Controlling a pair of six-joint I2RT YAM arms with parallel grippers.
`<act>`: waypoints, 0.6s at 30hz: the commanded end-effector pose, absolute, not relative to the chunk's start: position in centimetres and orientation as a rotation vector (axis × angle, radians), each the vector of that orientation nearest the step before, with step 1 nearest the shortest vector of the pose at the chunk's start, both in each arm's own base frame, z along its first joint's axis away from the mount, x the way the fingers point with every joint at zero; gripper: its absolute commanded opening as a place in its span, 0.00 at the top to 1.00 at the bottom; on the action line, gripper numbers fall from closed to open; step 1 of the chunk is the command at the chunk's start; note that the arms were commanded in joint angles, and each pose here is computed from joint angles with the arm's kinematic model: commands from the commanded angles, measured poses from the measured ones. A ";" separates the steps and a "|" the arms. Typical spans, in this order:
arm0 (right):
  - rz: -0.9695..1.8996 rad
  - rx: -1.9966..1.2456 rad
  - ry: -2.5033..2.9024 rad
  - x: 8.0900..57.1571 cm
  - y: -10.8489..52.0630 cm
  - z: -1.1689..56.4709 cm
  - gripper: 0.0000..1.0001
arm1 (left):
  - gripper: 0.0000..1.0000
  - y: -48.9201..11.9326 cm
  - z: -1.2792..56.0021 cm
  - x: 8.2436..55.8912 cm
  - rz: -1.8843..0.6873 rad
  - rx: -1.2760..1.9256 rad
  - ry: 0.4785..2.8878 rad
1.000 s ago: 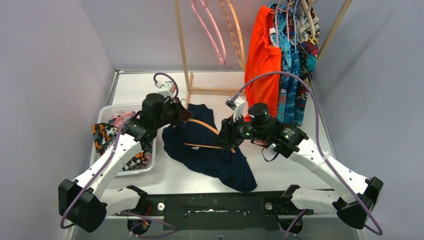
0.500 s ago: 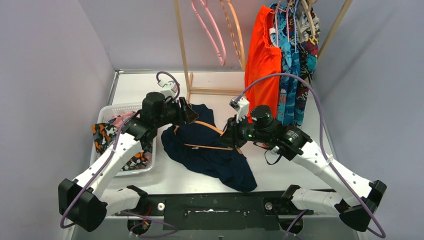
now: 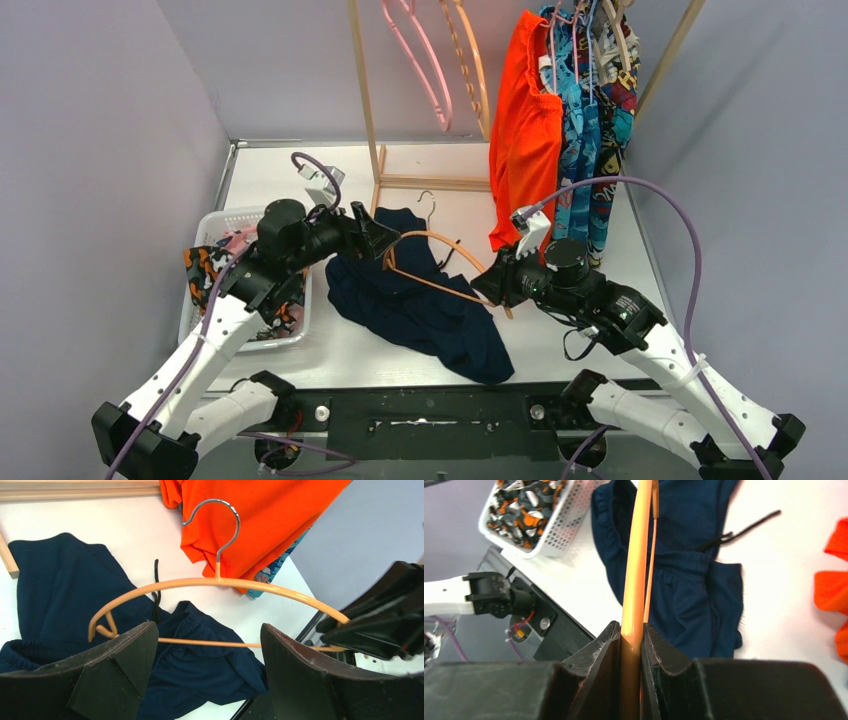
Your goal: Remove the shorts from the hanger
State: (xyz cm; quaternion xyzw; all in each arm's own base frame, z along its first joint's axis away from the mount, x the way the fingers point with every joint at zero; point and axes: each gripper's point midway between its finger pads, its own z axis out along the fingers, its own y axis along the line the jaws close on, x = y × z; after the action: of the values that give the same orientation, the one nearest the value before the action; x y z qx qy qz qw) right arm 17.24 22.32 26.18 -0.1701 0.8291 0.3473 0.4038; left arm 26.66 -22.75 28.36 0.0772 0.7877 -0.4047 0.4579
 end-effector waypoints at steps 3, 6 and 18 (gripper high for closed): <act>0.810 -0.182 1.913 20.5 20.1 29.2 1.00 | 0.23 -21.5 32.6 26.3 -0.974 0.185 1.737; 0.738 -0.120 1.868 21.5 18.8 30.0 1.00 | 0.22 -21.2 32.7 26.4 -0.957 0.173 1.733; 0.450 0.001 1.740 24.7 14.5 32.7 1.00 | 0.17 -20.5 31.7 26.8 -0.904 0.139 1.790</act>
State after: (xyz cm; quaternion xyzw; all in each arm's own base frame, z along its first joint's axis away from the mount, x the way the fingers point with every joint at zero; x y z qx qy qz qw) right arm 22.35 15.89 26.39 -0.0383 0.8222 0.2086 0.5282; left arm 26.28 -20.98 30.33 0.0590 0.7617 -0.3914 0.5130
